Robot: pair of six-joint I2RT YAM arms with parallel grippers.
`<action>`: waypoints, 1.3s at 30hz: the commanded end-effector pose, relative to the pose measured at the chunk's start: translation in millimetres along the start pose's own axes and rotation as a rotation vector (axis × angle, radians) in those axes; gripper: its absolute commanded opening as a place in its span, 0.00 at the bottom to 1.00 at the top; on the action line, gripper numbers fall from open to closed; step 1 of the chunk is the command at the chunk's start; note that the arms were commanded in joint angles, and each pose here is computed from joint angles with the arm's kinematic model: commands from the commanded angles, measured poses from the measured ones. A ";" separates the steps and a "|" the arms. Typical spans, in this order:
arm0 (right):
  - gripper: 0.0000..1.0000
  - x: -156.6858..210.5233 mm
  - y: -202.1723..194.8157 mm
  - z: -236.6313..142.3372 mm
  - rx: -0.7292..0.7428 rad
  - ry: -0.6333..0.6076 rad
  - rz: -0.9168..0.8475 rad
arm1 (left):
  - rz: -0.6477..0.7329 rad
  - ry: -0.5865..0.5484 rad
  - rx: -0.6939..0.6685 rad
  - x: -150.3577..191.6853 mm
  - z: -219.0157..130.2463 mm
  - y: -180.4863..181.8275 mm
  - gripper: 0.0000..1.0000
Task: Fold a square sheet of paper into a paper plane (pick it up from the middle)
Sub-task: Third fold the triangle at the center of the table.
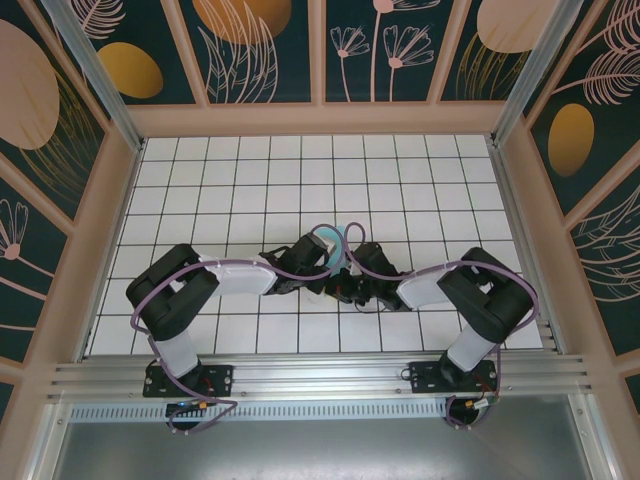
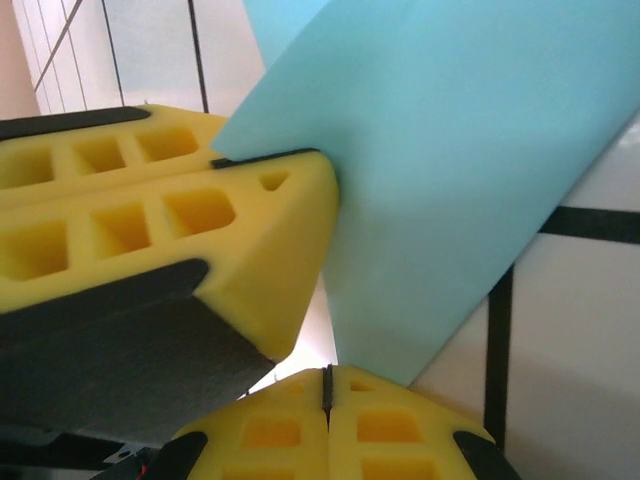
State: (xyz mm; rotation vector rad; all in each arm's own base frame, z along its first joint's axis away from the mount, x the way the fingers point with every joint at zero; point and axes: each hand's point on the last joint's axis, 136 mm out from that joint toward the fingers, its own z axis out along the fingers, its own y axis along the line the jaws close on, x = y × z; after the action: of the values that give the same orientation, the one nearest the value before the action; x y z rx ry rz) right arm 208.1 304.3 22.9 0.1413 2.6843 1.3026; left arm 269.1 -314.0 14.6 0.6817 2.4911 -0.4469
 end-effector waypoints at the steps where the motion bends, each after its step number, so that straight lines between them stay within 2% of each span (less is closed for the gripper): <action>1: 0.04 1.6 6.0 0.3 -0.002 0.003 -0.017 | 0.015 0.120 -0.057 34.9 7.2 16.3 0.00; 9: 0.03 16.0 -33.8 14.2 0.114 0.051 0.043 | 0.012 0.114 -0.062 32.5 6.1 17.2 0.00; 16: 0.03 2.7 -12.4 0.4 0.079 -0.005 -0.008 | -0.012 0.070 -0.036 18.5 -2.8 10.0 0.00; 20: 0.04 -20.7 9.9 -20.2 0.025 -0.076 -0.047 | -0.045 0.007 -0.006 -4.9 -15.7 1.3 0.08; 21: 0.05 -27.8 12.0 -25.4 0.020 -0.095 -0.052 | -0.050 -0.034 0.008 -19.2 -26.4 -3.5 0.13; 22: 0.05 -33.9 13.1 -29.5 0.016 -0.110 -0.055 | -0.054 -0.050 0.006 -25.8 -30.7 -4.2 0.22; 27: 0.06 -62.6 14.8 -39.6 -0.005 -0.138 -0.065 | -0.068 -0.108 -0.013 -51.6 -50.7 -5.8 0.36; 33: 0.05 -76.8 17.5 -27.0 0.000 -0.104 -0.091 | -0.117 -0.133 -0.091 -51.8 -68.2 9.7 0.37; 39: 0.05 -80.0 8.2 -10.9 0.023 -0.066 -0.086 | -0.167 -0.147 0.110 -54.2 -83.2 -22.8 0.23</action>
State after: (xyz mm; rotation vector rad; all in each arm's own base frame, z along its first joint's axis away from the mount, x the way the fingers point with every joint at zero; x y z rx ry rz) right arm 282.0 284.4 46.1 0.1234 2.5989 1.2208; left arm 278.1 -311.4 108.2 0.4772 2.3944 -0.5401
